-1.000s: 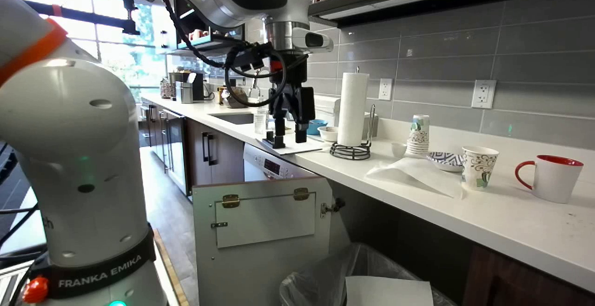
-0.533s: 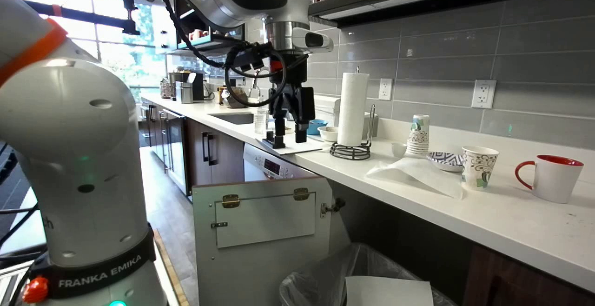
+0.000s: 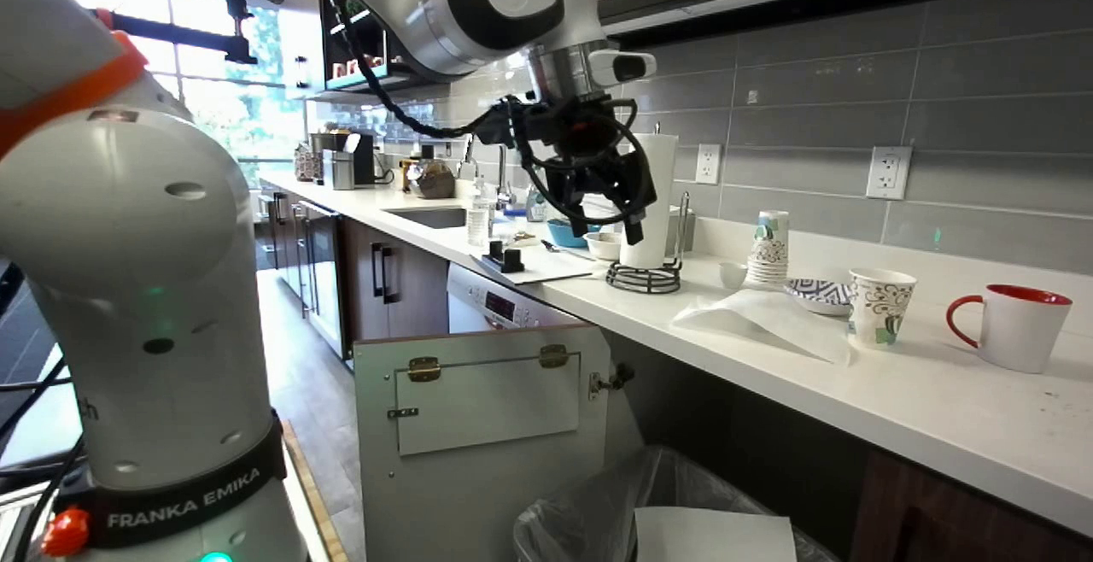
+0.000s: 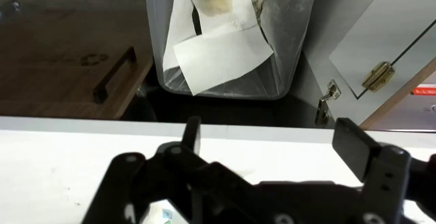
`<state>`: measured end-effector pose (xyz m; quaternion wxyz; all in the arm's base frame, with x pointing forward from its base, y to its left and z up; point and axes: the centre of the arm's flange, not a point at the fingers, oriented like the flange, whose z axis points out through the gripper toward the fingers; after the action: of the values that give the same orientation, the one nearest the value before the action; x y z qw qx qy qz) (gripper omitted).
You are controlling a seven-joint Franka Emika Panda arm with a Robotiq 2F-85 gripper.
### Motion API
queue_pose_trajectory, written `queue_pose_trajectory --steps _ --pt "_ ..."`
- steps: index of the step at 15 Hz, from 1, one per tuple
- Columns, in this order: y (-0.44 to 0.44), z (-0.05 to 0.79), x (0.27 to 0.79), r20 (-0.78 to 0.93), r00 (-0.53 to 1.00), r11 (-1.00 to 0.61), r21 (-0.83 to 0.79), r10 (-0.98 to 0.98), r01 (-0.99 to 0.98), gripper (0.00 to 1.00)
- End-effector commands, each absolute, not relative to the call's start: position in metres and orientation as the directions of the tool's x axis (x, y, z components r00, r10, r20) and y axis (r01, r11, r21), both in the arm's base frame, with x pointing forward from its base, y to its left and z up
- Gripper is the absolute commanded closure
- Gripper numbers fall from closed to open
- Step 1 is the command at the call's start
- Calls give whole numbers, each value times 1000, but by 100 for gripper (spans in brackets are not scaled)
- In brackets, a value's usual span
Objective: Push the tissue forward
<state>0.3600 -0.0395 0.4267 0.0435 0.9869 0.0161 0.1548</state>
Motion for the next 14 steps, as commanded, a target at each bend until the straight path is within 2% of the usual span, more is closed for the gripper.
queue_pose_trajectory --steps 1,12,13,14 --pt "-59 399 409 349 926 -990 66 141 126 0" --pt "-81 334 497 400 891 -944 -152 213 294 0" --pt "-81 333 501 390 895 -941 -164 215 297 0" --pt "-71 351 473 412 888 -951 -131 204 280 0"
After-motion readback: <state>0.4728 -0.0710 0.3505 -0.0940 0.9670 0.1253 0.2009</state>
